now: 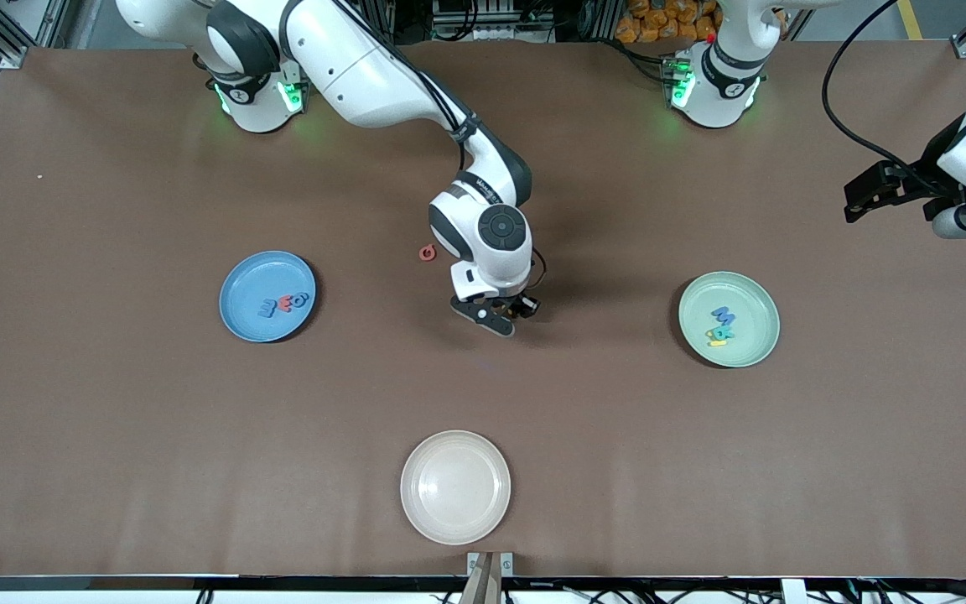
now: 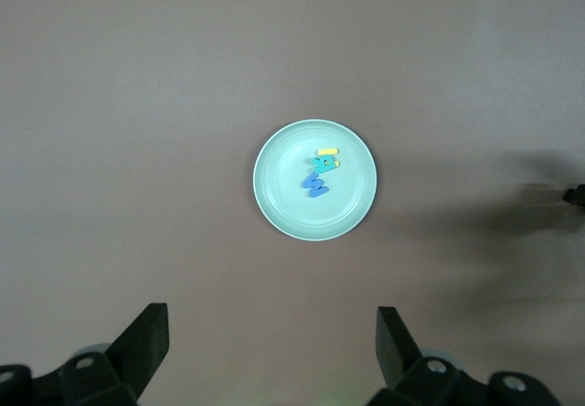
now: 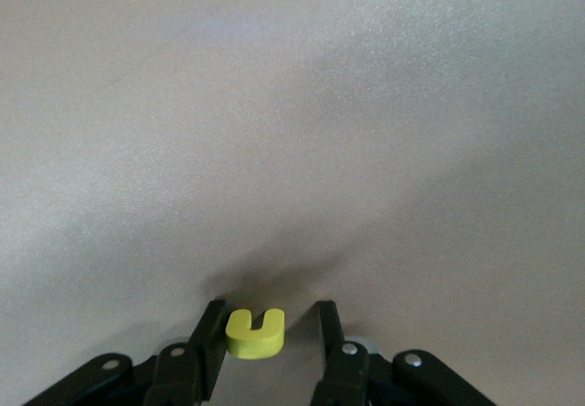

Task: Sort upper and lower case letters into plates
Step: 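Grasp the yellow u with the right gripper, then carry the u to the blue plate while the left gripper reaches the Q, then release the u on the blue plate while the left gripper lowers to the Q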

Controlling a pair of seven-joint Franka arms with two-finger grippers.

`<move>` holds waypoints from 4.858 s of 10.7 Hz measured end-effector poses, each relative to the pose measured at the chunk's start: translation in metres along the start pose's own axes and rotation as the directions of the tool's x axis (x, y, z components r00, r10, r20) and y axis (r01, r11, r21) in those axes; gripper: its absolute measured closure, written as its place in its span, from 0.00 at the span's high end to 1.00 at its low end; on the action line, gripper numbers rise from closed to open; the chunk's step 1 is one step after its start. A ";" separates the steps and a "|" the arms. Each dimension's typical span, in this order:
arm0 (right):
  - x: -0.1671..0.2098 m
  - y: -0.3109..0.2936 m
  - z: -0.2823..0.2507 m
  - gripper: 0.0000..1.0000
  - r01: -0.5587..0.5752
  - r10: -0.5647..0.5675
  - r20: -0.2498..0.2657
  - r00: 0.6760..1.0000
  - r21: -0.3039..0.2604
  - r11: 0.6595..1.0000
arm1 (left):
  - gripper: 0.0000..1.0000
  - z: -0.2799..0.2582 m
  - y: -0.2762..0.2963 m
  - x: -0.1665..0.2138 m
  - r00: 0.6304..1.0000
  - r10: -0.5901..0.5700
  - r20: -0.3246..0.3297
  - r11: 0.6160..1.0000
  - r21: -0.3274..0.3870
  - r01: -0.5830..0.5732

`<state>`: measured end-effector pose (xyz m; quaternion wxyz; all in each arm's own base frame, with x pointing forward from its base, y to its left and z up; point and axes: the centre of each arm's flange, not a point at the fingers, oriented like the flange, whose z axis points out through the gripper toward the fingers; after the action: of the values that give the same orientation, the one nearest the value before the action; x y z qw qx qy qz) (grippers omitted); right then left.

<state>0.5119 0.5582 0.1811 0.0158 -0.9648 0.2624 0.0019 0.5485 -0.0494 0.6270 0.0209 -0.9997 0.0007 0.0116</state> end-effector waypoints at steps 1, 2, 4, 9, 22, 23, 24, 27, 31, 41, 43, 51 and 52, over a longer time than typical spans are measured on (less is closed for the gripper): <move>0.000 0.000 0.000 0.47 0.002 -0.002 -0.002 1.000 -0.001 1.000 | 1.00 -0.002 -0.001 0.000 1.000 -0.002 -0.005 1.000 0.000 0.002; 0.000 0.000 0.000 0.46 0.003 -0.003 -0.003 1.000 -0.003 1.000 | 1.00 -0.005 -0.002 0.000 1.000 -0.003 -0.010 1.000 -0.001 0.003; -0.001 0.000 -0.001 0.41 0.005 -0.005 -0.004 1.000 -0.007 1.000 | 1.00 -0.008 -0.004 0.000 1.000 -0.007 -0.018 1.000 -0.002 0.007; -0.001 0.000 -0.001 0.31 0.007 -0.007 -0.006 1.000 -0.008 1.000 | 1.00 -0.009 -0.005 -0.001 1.000 -0.009 -0.019 1.000 -0.002 0.009; 0.000 0.000 -0.001 0.27 0.012 -0.012 -0.008 1.000 -0.009 1.000 | 1.00 -0.002 0.034 -0.001 0.998 0.059 -0.005 0.998 0.001 -0.059; 0.002 0.000 -0.002 0.27 0.021 -0.021 -0.009 1.000 -0.007 1.000 | 1.00 -0.002 0.034 -0.001 0.998 0.059 -0.005 0.998 0.001 -0.059; 0.006 0.001 -0.002 0.27 0.027 -0.027 -0.009 1.000 -0.007 1.000 | 1.00 -0.002 0.035 -0.001 0.998 0.059 -0.005 0.998 0.001 -0.059; 0.010 0.004 -0.001 0.27 0.099 -0.099 -0.007 0.995 -0.014 0.995 | 1.00 -0.002 0.038 -0.002 0.998 0.065 -0.006 0.998 0.001 -0.065; 0.040 0.029 -0.003 0.27 0.154 -0.150 0.041 0.988 -0.113 0.982 | 1.00 -0.003 0.066 -0.007 0.997 0.074 -0.009 0.997 0.001 -0.074; 0.165 0.216 -0.062 0.27 0.395 -0.358 0.229 0.905 -0.141 0.908 | 1.00 0.027 0.202 -0.023 1.000 -0.031 0.001 0.999 -0.041 0.031; 0.190 0.259 -0.063 0.27 0.414 -0.370 0.255 0.893 -0.147 0.898 | 1.00 0.041 0.234 -0.026 0.993 -0.116 0.026 0.990 -0.076 0.117; 0.259 0.399 -0.046 0.27 0.523 -0.491 0.237 0.838 -0.098 0.846 | 1.00 0.116 0.359 -0.045 0.933 -0.347 0.096 0.928 -0.113 0.356; 0.255 0.397 -0.045 0.27 0.529 -0.497 0.236 0.835 -0.097 0.843 | 1.00 0.130 0.379 -0.051 0.932 -0.346 0.108 0.925 -0.126 0.358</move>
<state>0.5308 0.0851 0.2109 -0.0342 -0.9926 -0.0105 0.1158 0.4942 -0.4224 0.4823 -0.0494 -0.9810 -0.1808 0.0495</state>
